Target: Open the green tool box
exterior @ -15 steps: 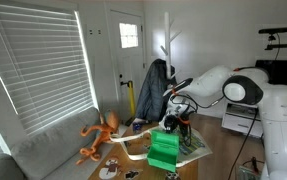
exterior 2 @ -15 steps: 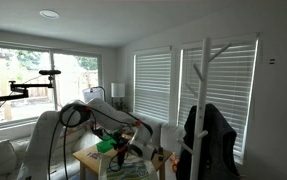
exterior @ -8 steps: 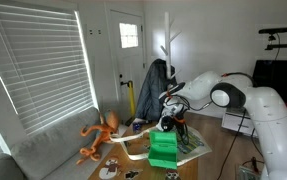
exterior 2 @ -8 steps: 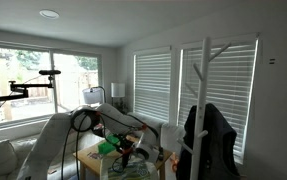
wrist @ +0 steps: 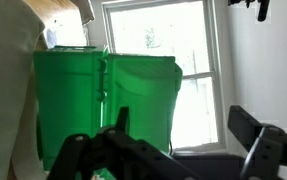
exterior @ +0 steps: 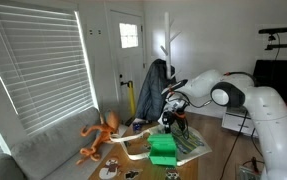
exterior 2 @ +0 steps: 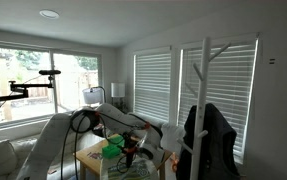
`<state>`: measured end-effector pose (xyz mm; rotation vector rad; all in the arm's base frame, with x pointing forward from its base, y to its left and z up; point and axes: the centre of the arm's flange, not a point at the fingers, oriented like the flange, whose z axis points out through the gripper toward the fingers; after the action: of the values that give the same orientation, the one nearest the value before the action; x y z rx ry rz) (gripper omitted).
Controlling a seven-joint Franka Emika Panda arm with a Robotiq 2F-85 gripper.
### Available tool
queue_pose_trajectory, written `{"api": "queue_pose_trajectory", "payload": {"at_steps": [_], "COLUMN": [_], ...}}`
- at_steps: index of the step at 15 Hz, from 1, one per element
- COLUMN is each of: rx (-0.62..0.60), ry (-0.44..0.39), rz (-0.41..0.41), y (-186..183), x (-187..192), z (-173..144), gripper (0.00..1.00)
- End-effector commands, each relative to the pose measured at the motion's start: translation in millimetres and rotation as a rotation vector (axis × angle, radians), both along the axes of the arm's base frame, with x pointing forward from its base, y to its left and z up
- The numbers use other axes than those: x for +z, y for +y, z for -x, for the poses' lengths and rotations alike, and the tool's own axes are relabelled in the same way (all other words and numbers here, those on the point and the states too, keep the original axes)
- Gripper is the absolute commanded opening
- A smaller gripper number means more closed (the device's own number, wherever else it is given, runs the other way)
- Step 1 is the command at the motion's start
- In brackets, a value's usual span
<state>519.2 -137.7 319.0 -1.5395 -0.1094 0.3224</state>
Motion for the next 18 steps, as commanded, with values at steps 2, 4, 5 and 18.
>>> {"api": "queue_pose_trajectory", "payload": {"at_steps": [2,4,5,18], "rx": [-0.102,-0.174,-0.211,-0.414], "ry": [-0.062,-0.102,-0.121,-0.526], "rz": [0.088,0.166,0.205,0.774], "y": [-21.4,-29.2,-31.1,70.3], "x": [49.8,67.2,75.3,137.3], "z": [20.3,31.1,39.0,49.6], "gripper": [1.00,1.00,1.00,1.00]}}
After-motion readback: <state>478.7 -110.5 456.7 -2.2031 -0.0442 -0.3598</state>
